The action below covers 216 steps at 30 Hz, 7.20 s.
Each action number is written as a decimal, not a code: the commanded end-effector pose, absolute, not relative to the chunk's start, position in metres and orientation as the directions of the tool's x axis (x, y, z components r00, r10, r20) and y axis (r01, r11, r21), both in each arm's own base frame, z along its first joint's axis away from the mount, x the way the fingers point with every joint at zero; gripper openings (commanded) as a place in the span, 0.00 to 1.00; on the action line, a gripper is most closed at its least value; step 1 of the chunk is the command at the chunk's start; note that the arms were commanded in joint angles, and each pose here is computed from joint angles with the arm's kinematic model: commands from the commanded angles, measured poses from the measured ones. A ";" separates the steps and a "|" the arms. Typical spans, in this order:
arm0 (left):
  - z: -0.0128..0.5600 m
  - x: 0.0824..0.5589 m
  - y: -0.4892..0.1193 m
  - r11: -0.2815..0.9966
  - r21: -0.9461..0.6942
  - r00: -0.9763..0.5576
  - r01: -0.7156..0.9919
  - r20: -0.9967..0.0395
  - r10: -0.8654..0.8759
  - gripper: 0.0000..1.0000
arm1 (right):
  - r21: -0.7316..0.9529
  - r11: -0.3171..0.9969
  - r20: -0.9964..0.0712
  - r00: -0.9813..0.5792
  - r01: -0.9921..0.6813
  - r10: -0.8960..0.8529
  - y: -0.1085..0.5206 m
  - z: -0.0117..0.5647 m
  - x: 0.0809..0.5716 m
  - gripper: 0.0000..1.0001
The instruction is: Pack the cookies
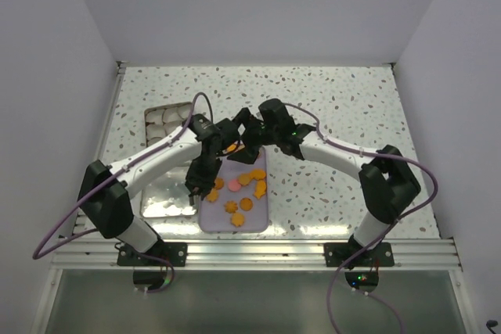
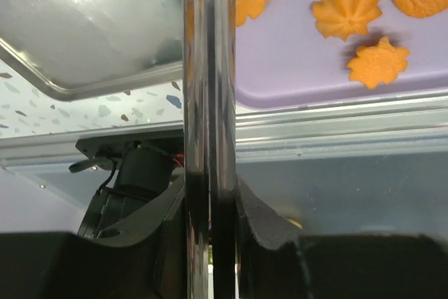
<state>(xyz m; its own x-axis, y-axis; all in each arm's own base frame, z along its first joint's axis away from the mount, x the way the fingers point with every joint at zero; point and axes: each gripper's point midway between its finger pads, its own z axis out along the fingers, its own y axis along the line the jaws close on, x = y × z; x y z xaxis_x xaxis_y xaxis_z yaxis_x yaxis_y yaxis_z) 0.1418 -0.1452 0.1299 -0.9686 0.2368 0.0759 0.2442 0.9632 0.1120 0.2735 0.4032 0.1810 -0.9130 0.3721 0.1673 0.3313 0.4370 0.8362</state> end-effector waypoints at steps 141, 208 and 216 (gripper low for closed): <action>0.102 0.187 -0.197 0.977 -0.060 -0.963 0.207 -0.191 0.192 0.45 | 0.640 0.706 0.005 -0.920 0.303 0.392 0.200 0.189 0.259 0.88; 0.159 0.365 -0.080 0.983 -0.122 -0.911 -0.138 -0.375 -0.174 0.32 | 0.731 0.642 0.011 -0.944 0.232 0.328 0.203 0.235 0.257 0.88; 0.166 0.367 -0.079 0.982 -0.121 -0.897 -0.144 -0.402 -0.181 0.47 | 0.726 0.649 0.008 -0.947 0.227 0.322 0.202 0.235 0.253 0.88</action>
